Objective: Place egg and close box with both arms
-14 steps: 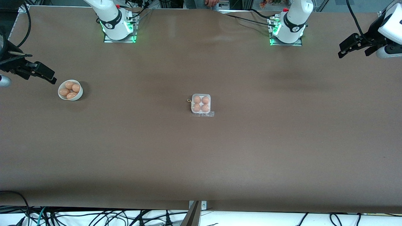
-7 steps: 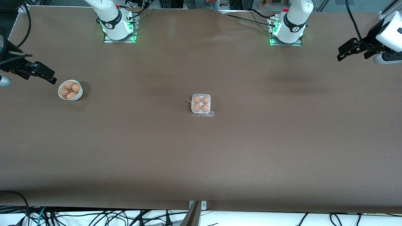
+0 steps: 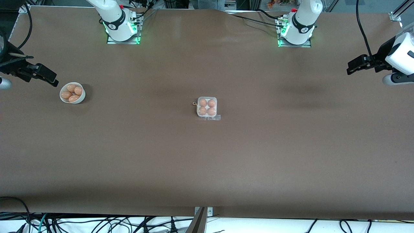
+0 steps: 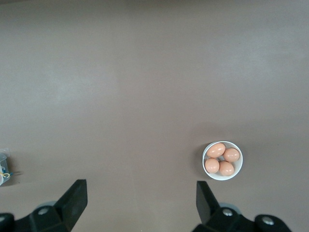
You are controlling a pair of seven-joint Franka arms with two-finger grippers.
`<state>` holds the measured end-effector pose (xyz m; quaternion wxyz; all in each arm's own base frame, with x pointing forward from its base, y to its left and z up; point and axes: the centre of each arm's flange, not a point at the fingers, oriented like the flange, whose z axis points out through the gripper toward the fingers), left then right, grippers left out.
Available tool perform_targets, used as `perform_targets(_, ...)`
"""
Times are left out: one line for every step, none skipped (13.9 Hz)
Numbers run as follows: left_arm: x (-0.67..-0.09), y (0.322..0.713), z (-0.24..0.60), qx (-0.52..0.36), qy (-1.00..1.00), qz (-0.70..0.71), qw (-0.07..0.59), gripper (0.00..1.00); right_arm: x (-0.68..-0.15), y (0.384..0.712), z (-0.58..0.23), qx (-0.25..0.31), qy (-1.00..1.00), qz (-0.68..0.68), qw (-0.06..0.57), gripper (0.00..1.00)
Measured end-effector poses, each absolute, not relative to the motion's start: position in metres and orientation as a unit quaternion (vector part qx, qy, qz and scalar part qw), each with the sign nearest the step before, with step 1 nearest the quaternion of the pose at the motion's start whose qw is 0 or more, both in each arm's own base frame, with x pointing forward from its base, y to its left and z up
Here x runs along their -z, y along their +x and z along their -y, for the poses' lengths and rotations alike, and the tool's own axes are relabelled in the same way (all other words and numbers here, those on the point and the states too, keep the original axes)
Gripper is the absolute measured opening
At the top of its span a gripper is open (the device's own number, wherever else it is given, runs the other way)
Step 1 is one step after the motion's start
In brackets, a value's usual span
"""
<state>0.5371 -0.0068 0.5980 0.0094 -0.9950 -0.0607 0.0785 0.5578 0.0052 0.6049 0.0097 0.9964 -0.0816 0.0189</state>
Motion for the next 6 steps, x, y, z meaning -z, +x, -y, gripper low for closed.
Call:
perform_targets(-0.5969,0.5387,0.0065,-0.076,-0.995,0.061,0.009,1.00,-0.6049,0.5578,-0.0052,-0.019,0.996,0.082,0.010,1.00)
perform_targets(-0.5967,0.5393,0.0063,-0.075,-0.995,0.061,0.009,1.00,-0.6049,0.5578,-0.0052,-0.019,0.996,0.082,0.010,1.00)
perform_targets(-0.5969,0.5394,0.0062,-0.075,-0.995,0.061,0.009,1.00,-0.6049,0.5578,-0.0052,-0.019,0.996,0.082,0.010,1.00)
perform_targets(-0.5969,0.5394,0.0062,-0.075,-0.995,0.061,0.009,1.00,-0.6049,0.5578,-0.0052,-0.019,0.996,0.082,0.010,1.00)
perform_targets(-0.5969,0.5394,0.0062,-0.075,-0.995,0.061,0.009,1.00,-0.6049,0.5578,-0.0052,-0.019,0.996,0.082,0.010,1.00)
perform_targets(-0.5968,0.5395,0.0062,-0.075,-0.995,0.061,0.009,1.00,-0.6049,0.5578,-0.0052,-0.019,0.996,0.082,0.010,1.00)
